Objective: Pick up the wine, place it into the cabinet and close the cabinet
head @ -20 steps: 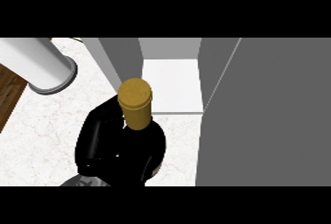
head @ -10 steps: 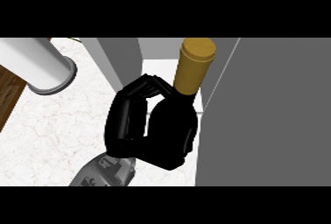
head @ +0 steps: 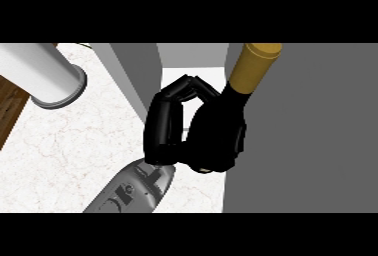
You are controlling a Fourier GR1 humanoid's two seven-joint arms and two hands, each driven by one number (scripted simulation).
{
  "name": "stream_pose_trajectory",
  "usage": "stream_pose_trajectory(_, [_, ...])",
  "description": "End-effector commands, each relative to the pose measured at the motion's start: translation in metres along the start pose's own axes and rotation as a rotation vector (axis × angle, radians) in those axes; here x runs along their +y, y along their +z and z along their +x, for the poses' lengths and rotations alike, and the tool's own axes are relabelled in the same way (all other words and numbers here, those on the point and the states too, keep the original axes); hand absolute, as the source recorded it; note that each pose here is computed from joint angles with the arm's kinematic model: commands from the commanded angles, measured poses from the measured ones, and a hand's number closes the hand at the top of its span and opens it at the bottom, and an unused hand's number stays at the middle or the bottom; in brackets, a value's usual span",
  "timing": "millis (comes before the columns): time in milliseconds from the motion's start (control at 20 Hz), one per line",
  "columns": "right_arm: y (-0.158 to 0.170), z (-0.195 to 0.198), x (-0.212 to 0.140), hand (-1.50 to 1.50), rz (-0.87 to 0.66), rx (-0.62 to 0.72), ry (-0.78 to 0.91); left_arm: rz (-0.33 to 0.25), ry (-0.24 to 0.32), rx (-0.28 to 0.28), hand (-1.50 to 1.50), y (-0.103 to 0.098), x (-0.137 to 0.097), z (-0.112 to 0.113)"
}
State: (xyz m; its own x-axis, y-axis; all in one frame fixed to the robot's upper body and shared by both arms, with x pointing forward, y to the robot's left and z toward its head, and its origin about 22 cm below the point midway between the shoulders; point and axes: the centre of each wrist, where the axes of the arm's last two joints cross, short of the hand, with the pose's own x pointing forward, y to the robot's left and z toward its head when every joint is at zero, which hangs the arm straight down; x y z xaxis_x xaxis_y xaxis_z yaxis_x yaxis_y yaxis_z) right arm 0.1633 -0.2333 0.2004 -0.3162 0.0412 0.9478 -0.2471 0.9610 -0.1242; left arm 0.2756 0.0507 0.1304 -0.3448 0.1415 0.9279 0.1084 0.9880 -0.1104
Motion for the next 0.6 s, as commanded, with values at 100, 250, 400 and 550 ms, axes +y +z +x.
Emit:
stream_pose_trajectory(100, [0.024,0.020,0.008,-1.50,0.056,-0.071,-0.036,0.039,0.013,0.021,1.50,-0.012,-0.006,-0.025])
stream_pose_trajectory(250, [0.022,0.008,0.006,-1.50,0.043,-0.072,-0.061,0.049,0.046,0.032,1.50,0.001,0.007,-0.031])
stream_pose_trajectory(400, [0.031,0.010,0.007,-1.50,0.044,-0.082,-0.055,0.076,0.060,0.027,1.50,0.014,0.011,-0.037])
stream_pose_trajectory(550, [0.017,0.027,0.004,-1.50,0.060,-0.050,-0.047,0.108,0.069,0.016,1.50,-0.014,0.012,-0.047])
